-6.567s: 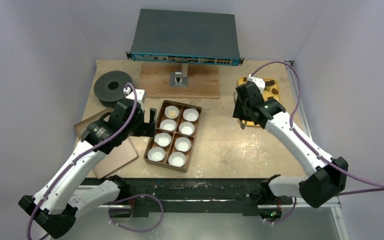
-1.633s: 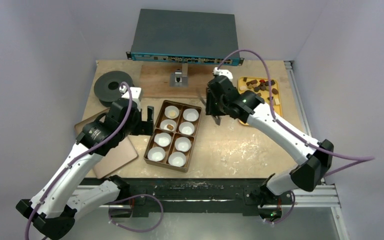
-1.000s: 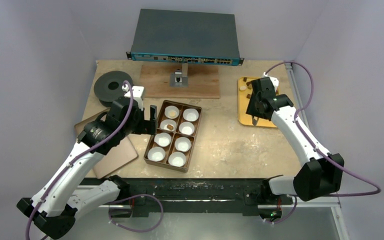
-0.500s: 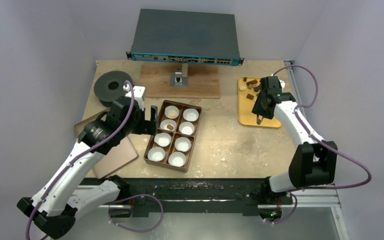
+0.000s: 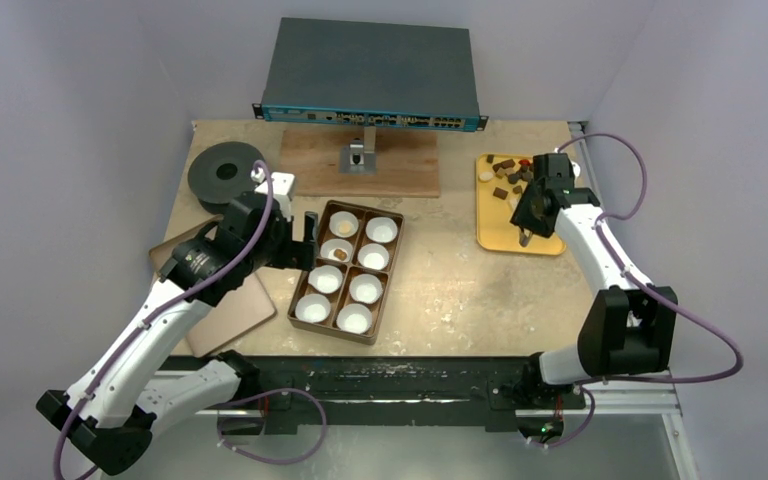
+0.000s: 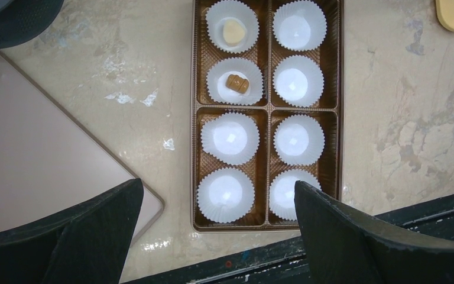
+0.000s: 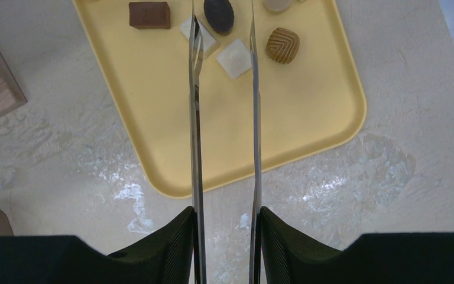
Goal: Pack the chocolate
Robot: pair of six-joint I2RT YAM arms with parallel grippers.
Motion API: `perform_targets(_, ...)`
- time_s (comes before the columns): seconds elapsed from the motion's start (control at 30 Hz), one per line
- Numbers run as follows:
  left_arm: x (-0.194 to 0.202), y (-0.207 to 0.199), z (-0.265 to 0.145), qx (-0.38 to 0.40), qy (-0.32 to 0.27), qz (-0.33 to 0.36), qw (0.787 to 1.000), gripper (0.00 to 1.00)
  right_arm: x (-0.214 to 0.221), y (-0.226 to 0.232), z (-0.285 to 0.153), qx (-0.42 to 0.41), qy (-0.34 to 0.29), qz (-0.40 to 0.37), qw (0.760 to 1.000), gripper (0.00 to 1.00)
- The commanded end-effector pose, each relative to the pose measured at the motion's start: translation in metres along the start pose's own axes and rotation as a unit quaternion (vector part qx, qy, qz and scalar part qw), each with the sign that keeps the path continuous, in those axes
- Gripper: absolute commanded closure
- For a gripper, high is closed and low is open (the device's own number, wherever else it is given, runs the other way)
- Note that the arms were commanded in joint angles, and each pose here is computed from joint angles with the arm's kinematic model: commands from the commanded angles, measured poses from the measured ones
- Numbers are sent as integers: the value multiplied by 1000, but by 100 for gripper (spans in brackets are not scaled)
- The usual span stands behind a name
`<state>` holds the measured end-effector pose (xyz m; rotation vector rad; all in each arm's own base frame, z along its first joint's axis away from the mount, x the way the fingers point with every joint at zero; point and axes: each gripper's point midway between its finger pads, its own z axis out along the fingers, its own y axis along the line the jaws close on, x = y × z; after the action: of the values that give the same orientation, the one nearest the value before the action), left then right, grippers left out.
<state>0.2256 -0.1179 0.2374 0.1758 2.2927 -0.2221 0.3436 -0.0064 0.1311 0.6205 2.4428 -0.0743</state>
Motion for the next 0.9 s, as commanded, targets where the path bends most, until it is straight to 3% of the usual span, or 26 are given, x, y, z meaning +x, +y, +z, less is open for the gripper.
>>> perform_targets(0.0,-20,-4,-7,12,-29,0,999,0,-6,2,-5,-13,-18,0,1000,56)
perform_targets(0.87,-18,-5,-10,15,-27,-9,999,0,17,-4,-18,-30,-3,4,1000,57)
